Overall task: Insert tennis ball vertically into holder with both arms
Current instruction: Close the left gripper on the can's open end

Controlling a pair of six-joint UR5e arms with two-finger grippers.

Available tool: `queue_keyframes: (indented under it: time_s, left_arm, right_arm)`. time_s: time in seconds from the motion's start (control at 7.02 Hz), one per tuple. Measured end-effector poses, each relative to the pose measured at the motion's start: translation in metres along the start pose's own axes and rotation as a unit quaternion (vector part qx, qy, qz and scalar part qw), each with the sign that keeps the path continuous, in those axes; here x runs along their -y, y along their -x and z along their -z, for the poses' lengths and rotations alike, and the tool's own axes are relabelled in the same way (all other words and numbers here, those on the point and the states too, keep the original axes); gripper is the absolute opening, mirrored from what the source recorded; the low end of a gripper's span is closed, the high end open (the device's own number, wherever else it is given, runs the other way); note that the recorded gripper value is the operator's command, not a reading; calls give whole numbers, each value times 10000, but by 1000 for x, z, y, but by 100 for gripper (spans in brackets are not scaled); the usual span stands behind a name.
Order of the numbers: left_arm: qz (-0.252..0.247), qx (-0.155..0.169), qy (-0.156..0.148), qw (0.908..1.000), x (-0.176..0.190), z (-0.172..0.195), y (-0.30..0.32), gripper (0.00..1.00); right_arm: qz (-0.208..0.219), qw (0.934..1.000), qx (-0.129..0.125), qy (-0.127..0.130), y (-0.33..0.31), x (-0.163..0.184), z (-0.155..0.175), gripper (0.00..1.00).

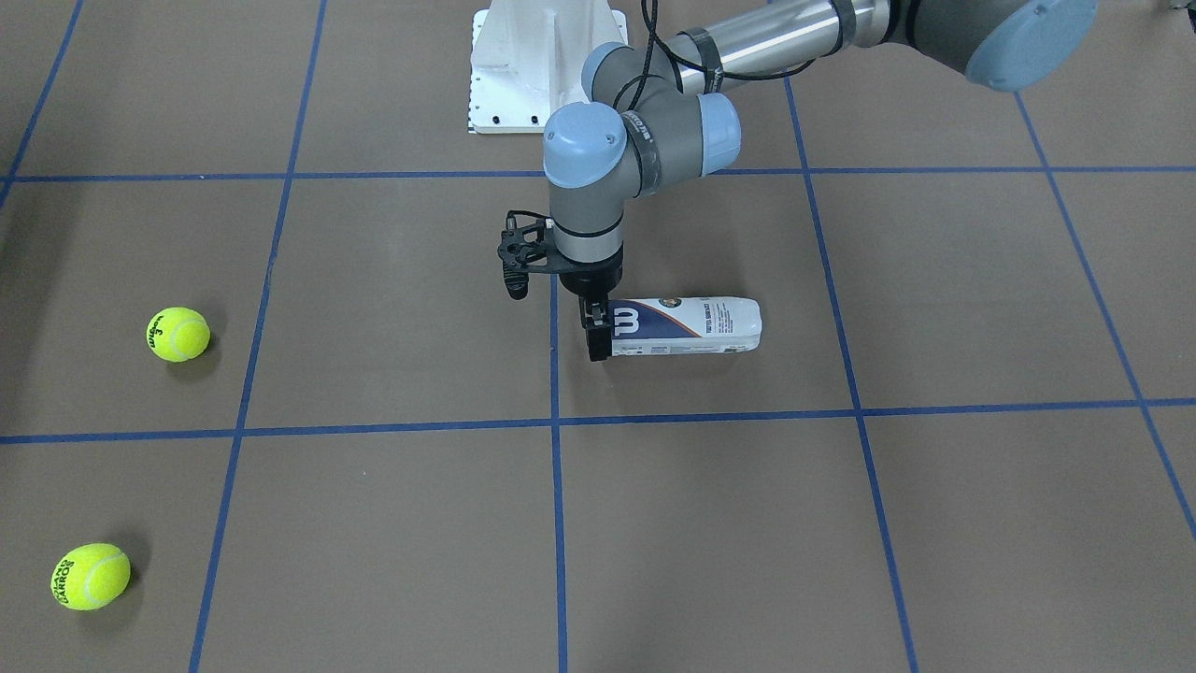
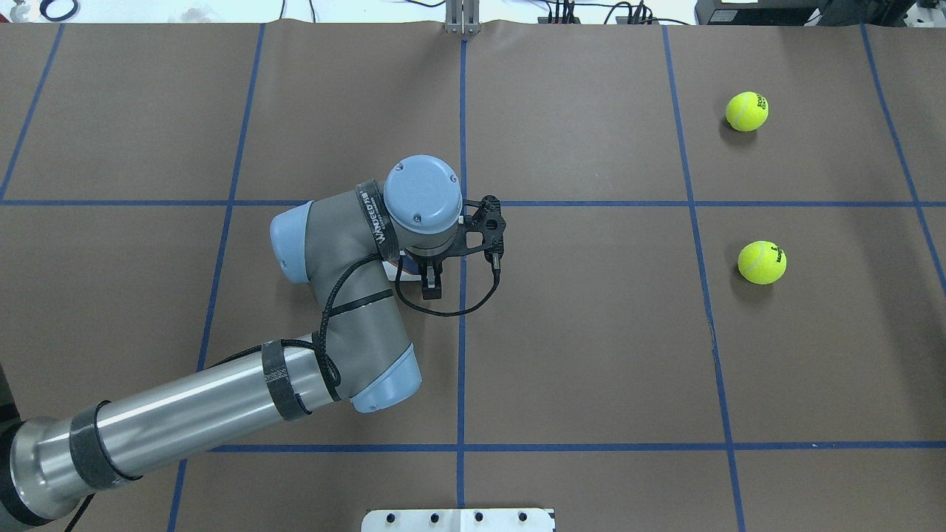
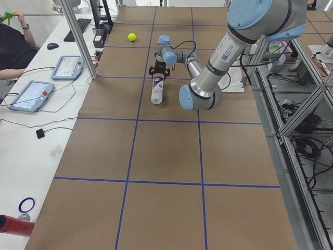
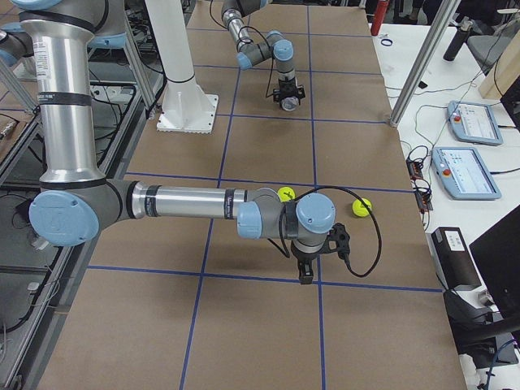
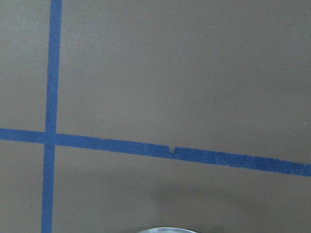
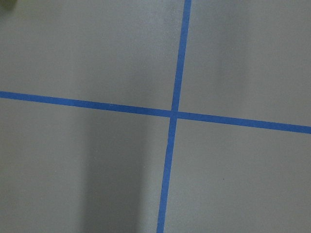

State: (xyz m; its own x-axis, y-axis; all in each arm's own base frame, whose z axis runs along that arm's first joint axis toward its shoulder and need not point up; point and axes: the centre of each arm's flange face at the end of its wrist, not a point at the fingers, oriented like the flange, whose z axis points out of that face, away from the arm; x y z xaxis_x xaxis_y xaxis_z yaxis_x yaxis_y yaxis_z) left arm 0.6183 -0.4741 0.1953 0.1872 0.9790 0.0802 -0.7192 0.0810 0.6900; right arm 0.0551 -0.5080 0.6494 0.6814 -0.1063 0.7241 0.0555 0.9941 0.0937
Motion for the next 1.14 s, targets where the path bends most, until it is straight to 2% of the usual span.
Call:
queue_keyframes:
  time_s: [0.57, 0.85, 1.0, 1.14]
  left_arm:
    - [-2, 32, 39, 10000, -2, -2, 1, 86]
    - [8, 64, 71, 10000, -6, -4, 2, 55]
    - [15, 76, 71, 9999, -6, -2, 3, 48]
    - [21, 86, 62, 9999, -6, 0, 4, 48]
  right_arm:
    - [2, 10000, 7, -2, 0, 0, 0, 99]
    - [5, 10000, 7, -6, 0, 0, 0, 99]
    - [2, 10000, 7, -7, 0, 0, 0, 99]
    - [2, 10000, 7, -9, 1, 0, 0, 99]
